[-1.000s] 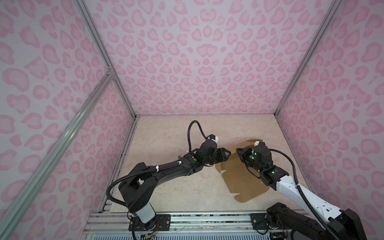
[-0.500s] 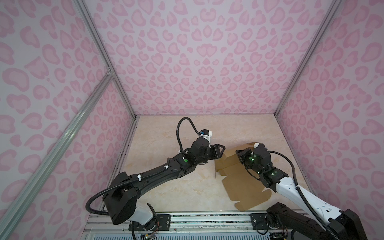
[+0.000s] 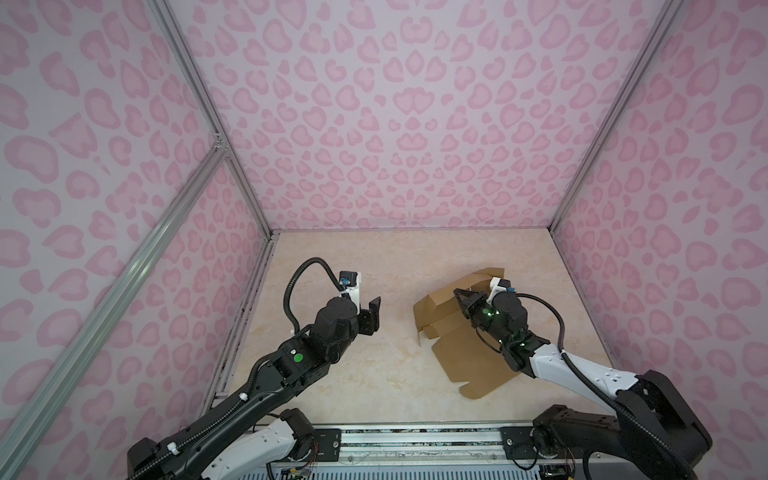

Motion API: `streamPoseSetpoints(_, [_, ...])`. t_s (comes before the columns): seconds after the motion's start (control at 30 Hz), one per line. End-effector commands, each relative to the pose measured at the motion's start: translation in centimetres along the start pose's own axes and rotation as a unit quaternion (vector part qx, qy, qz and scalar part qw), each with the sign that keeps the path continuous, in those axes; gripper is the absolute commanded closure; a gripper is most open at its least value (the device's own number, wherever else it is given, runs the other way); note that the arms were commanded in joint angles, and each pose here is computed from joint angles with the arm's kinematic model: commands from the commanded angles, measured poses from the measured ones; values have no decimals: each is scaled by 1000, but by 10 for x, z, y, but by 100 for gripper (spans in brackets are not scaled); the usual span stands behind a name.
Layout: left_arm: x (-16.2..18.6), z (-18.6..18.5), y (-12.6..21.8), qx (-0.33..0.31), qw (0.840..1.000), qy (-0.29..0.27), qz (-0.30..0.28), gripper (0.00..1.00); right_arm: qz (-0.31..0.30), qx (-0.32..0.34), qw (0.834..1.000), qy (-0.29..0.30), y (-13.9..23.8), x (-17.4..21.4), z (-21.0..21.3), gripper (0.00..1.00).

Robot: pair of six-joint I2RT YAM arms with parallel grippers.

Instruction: Fold the paper box

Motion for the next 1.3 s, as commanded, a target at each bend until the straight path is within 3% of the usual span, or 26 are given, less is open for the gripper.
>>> streamPoseSetpoints(0.0, [11, 20, 3, -55, 997, -52, 9, 22, -30, -90, 995, -25, -12, -1, 29, 100])
streamPoseSetpoints(0.27, [21, 9, -25, -47, 994, -62, 74, 21, -29, -67, 997, -32, -36, 11, 17, 100])
streamPoseSetpoints(0.67, [39, 3, -60, -55, 996, -12, 74, 21, -4, -2, 1000, -13, -31, 18, -14, 100])
streamPoseSetpoints(1.0, [50, 7, -82, -33, 999, -16, -3, 20, 29, 67, 997, 20, -45, 15, -3, 100])
streamPoseSetpoints(1.27, [57, 14, -102, 34, 999, -8, -17, 24, 35, 64, 997, 28, -48, 14, 2, 100])
Point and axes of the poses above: each gripper's point midway between its finger pads, its own y axis back along the fingers, its own z axis along the line the jaws close on, x = y × z, the point moved 7 cm from there along y, back along the fingers, and after that the axes turned 8 degrees about y, right-handed, at the moved point
